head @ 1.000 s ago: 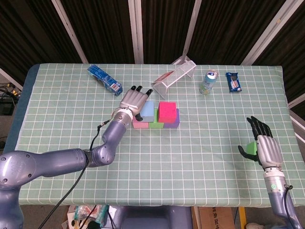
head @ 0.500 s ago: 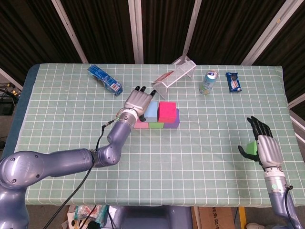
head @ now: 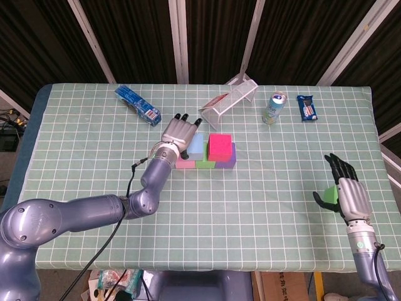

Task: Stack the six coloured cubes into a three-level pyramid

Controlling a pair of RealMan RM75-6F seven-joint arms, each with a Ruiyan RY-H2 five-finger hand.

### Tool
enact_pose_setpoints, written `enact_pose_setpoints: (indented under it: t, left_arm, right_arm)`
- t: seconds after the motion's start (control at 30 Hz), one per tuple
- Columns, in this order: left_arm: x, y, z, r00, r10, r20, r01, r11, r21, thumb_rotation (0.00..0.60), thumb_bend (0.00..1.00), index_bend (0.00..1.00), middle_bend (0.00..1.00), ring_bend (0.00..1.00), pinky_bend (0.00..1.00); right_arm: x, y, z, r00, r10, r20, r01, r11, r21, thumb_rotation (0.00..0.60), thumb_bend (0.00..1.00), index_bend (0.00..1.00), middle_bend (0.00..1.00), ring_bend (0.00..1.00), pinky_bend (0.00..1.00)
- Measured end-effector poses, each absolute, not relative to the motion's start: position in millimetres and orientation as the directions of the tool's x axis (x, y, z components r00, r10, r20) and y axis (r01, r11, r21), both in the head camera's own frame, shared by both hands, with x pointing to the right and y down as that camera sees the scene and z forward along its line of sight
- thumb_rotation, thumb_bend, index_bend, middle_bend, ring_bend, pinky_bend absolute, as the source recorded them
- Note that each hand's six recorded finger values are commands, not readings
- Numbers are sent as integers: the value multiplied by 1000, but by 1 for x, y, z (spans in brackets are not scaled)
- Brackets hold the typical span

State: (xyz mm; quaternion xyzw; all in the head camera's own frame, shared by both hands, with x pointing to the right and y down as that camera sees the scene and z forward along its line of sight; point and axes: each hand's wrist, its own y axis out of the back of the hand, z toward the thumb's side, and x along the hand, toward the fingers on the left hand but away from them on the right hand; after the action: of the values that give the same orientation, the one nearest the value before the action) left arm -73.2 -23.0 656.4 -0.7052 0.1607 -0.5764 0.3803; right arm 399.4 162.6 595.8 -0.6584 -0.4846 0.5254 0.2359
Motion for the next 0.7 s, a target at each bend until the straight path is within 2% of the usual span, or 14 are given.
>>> enact_pose_setpoints:
  t: [0.7]
  left_arm:
    - [-64, -24, 658, 298, -664, 686, 203, -658, -725, 600, 281, 12, 346, 61, 96]
  right_arm:
    - [401, 163, 599, -24, 881, -472, 389, -427, -817, 600, 348, 0, 0, 0, 0]
